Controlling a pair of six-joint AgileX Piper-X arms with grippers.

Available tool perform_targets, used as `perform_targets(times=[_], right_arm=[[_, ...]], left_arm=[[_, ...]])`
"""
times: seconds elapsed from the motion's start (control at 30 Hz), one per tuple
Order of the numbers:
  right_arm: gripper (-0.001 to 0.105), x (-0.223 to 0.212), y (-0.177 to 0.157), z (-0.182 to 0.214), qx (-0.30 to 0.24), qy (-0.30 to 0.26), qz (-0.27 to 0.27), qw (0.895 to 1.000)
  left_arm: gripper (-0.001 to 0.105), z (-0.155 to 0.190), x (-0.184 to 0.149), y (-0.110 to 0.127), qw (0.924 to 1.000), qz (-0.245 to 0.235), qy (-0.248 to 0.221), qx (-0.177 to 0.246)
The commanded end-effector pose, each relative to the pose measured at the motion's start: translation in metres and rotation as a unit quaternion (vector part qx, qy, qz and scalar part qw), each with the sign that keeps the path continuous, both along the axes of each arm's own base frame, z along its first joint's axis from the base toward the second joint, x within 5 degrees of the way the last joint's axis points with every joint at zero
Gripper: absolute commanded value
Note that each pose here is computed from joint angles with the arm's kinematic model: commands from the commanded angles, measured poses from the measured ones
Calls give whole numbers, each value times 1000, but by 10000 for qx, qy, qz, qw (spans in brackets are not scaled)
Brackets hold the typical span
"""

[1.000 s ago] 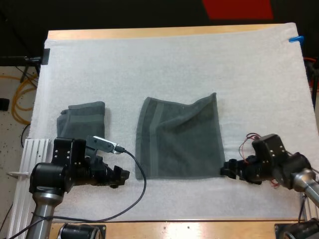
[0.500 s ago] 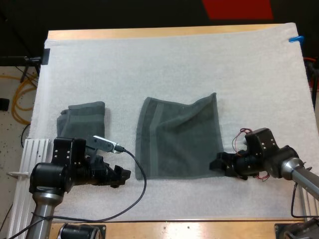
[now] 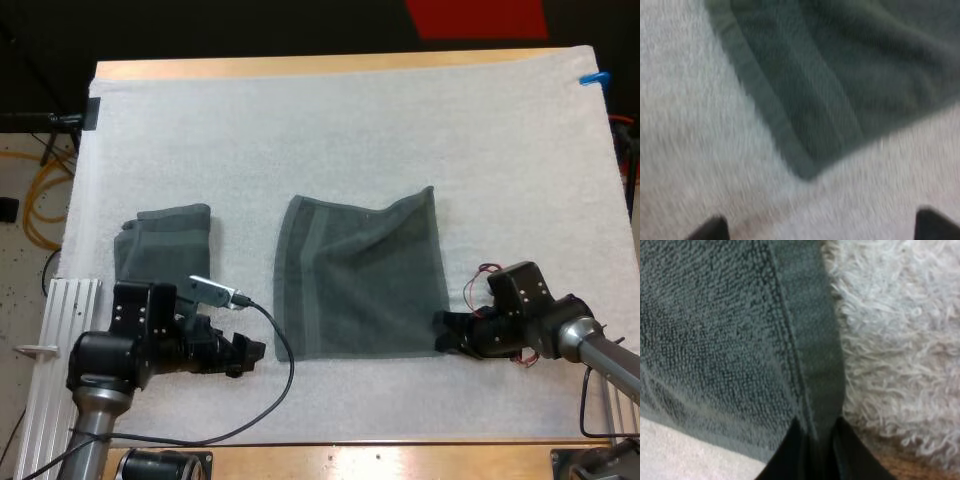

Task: Pick towel from pile fold and stack

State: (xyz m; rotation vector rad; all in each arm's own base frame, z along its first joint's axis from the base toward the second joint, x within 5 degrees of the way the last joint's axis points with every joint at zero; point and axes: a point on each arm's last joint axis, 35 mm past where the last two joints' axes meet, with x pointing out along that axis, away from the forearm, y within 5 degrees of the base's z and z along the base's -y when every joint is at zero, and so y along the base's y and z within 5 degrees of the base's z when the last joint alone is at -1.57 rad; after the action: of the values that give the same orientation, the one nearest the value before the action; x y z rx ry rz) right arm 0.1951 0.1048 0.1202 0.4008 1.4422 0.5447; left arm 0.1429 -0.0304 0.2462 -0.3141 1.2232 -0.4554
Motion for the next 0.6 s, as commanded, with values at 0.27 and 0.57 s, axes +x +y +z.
perform_targets(times=[0.27,0.57], right_arm=[[0,-2,-1,-2,-110,-3,73,9999],[0,-2,-1,-2,-103,9,87,9999]], left_arm=[[71,-34,15,-6,9946,492,589,-703],[71,-77,46,-9,9873,631,1323,-618]])
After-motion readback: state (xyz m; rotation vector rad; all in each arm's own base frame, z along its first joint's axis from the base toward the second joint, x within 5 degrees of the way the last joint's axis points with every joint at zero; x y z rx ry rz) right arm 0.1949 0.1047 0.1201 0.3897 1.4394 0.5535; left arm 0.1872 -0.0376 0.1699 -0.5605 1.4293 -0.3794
